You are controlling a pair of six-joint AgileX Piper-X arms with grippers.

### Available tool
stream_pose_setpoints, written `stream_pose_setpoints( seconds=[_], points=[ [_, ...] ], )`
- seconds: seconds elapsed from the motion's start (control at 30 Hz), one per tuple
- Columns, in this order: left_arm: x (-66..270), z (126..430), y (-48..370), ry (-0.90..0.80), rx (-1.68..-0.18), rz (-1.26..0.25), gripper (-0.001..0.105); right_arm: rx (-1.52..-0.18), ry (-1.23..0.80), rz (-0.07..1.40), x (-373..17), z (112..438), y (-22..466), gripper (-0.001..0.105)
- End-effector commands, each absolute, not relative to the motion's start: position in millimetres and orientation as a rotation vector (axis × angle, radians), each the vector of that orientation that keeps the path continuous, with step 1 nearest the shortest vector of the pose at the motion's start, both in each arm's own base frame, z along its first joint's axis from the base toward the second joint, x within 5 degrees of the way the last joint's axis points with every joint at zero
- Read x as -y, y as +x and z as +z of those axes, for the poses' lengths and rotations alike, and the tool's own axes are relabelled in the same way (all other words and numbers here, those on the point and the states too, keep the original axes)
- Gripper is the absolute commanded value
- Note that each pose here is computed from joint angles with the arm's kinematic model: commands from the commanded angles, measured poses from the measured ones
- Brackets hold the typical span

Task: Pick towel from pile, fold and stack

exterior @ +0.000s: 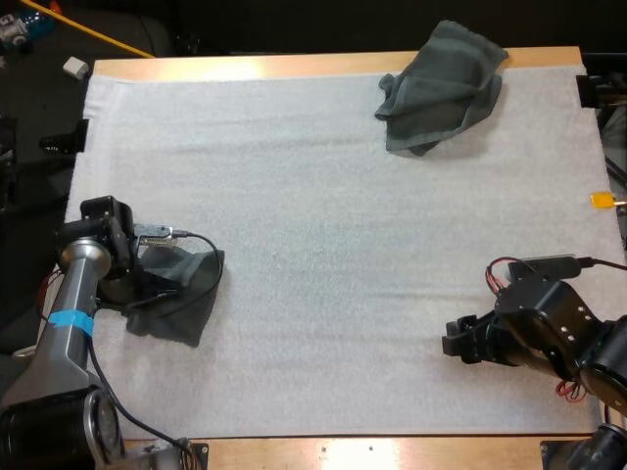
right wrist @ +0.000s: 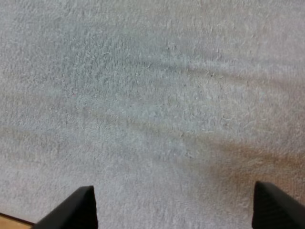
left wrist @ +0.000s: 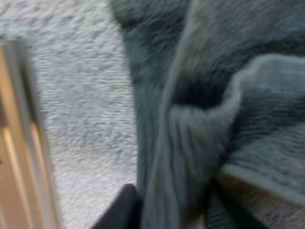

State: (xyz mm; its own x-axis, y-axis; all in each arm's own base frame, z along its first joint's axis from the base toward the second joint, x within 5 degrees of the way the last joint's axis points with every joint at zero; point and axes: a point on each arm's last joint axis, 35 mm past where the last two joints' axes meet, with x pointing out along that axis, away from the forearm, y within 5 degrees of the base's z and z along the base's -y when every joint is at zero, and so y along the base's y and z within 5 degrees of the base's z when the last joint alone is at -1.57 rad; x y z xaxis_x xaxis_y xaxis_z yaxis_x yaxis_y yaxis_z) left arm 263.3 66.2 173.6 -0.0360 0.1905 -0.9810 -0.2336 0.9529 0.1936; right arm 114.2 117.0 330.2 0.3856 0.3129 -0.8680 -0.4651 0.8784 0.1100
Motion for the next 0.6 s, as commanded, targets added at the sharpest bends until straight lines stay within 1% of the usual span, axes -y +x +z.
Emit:
stream_pose_setpoints(
  seconds=[0.0,0.07,0.13,0.23,0.3,0.33,0.43,0.57],
  points=[
    [-68.0,184.0,262.5,-0.013,-1.541,0.397,0.074,-1.059,-0.158,0.515,-116.2,333.2,113.3,0.064],
    [-66.7,193.5,260.9,-0.02,-1.507,0.409,0.064,-1.06,-0.159,0.517,-116.2,333.4,112.9,0.064],
    [-66.0,200.9,258.8,-0.041,-1.48,0.401,0.058,-1.057,-0.156,0.516,-115.6,333.7,112.6,0.064],
    [-63.5,209.7,256.4,-0.085,-1.447,0.365,0.058,-1.055,-0.157,0.519,-115.9,334.0,112.4,0.065],
    [-64.5,211.8,258.3,-0.07,-1.441,0.377,0.059,-1.064,-0.156,0.509,-116.5,331.6,113.3,0.064],
    [-63.6,216.7,259.6,-0.088,-1.429,0.36,0.059,-1.063,-0.154,0.511,-116.5,331.8,113.2,0.064],
    [-57.7,222.9,261.3,-0.194,-1.394,0.256,0.06,-1.062,-0.154,0.515,-116.5,332.2,112.9,0.064],
    [-51.0,223.8,263.6,-0.322,-1.355,0.124,0.06,-1.06,-0.152,0.518,-116.6,332.5,112.7,0.064]
  ],
)
